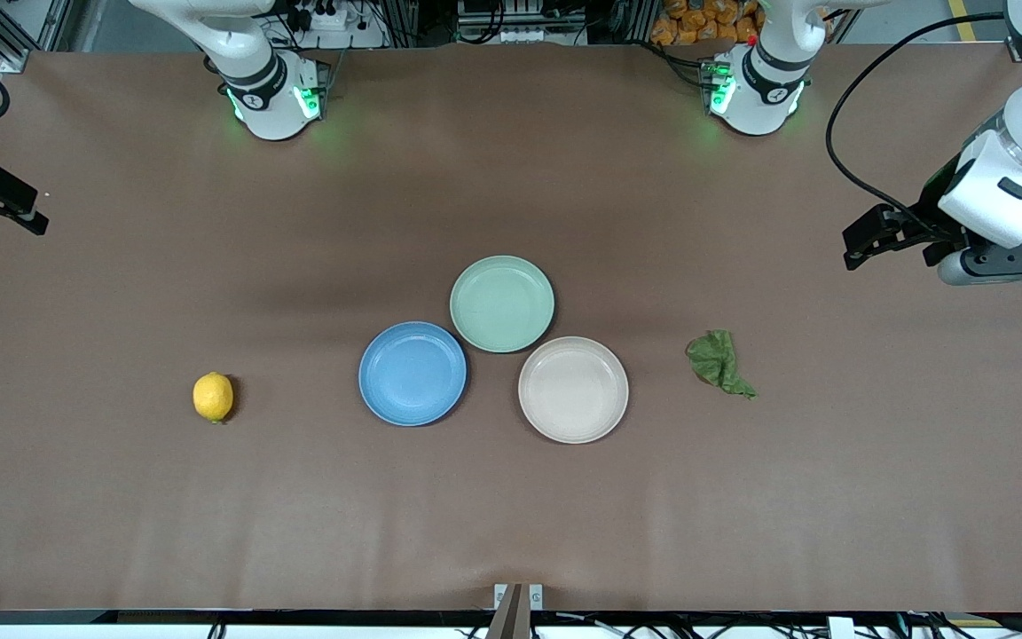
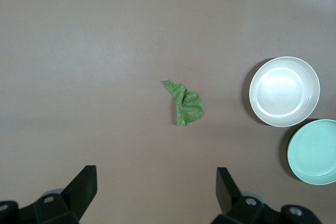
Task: Pick lemon and lettuce from blue and beige plates
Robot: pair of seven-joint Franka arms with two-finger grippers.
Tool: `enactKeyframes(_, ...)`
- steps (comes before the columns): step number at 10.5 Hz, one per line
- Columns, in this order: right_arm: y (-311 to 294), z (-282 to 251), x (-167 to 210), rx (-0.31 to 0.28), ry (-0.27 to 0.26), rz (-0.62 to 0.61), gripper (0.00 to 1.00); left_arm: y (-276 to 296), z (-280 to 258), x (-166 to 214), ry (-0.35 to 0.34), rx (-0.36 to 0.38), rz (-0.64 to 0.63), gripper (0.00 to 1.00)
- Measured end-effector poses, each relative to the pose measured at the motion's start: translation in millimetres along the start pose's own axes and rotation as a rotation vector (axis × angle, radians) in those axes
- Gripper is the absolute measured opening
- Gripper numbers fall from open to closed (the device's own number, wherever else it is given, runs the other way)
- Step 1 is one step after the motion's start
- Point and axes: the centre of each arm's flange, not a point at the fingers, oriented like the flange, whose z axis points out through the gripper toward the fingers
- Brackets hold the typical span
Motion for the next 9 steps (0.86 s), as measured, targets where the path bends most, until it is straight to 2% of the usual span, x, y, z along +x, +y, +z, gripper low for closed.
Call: enactKeyframes(9, 0.5, -0.4, 0.0, 0.000, 0.001, 0.001, 1.00, -6.9, 0.7, 0.7, -0.008, 0.002, -0.012, 1.00)
